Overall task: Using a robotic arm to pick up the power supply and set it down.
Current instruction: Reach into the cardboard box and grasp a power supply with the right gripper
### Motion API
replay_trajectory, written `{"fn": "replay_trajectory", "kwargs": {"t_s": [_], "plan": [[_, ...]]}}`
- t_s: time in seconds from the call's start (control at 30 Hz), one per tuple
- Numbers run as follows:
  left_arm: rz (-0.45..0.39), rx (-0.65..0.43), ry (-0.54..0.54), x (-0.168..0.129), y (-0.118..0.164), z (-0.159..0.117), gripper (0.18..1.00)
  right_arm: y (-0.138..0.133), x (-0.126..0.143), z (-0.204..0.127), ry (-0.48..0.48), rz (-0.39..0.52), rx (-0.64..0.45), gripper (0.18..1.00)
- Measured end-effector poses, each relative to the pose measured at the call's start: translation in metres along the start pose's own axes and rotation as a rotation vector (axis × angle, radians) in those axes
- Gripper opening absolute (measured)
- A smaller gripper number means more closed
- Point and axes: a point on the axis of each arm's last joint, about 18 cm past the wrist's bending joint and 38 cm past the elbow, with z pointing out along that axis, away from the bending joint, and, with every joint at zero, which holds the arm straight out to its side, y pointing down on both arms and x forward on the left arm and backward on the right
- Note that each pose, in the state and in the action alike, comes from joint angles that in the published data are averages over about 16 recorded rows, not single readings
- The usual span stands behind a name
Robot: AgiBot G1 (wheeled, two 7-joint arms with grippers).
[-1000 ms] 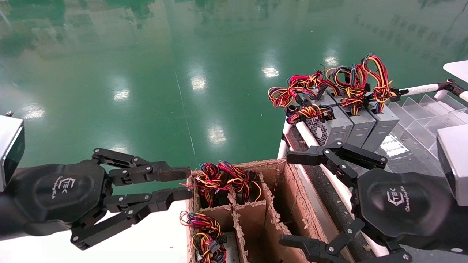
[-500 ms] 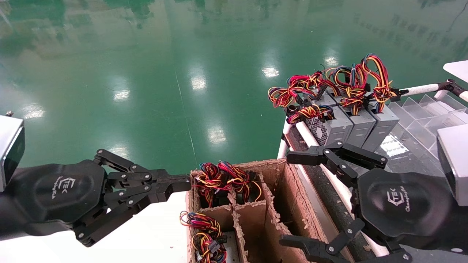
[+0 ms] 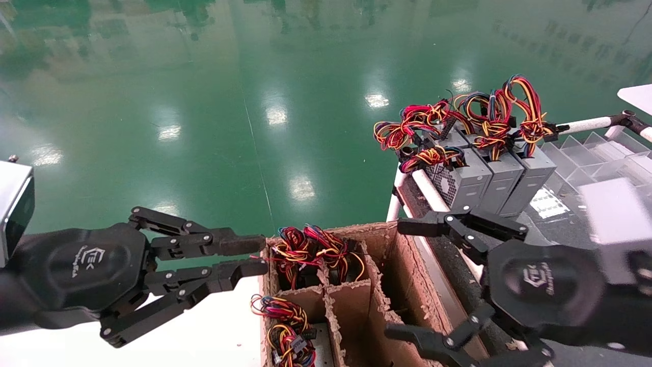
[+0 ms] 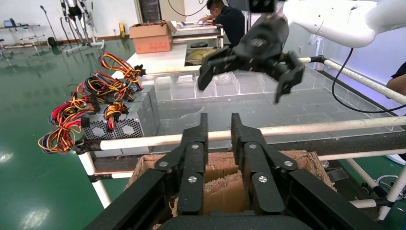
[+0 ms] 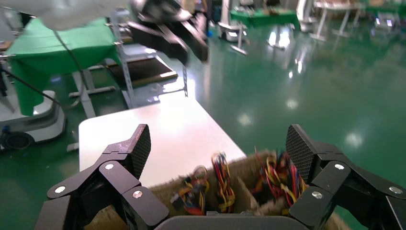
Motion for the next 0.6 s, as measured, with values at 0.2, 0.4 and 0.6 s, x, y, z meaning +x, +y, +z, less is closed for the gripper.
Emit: {"fn": "replay_trajectory", "kwargs": {"t_s": [0.2, 0.4, 0.6], "plan": [[0.0, 0.0, 0.0, 0.0, 0.0, 0.0, 0.333, 0.028, 0.0, 0.03, -0.044, 0.094, -0.112, 1.001], [0.0, 0.0, 0.0, 0.0, 0.0, 0.0, 0.448, 0.056, -0.003, 0.067, -0.105, 0.173, -0.223, 1.0], [0.0, 0.0, 0.0, 0.0, 0.0, 0.0, 0.585, 0.076, -0.003, 0.097, -0.133, 0.208, -0.288, 0.994]]}}
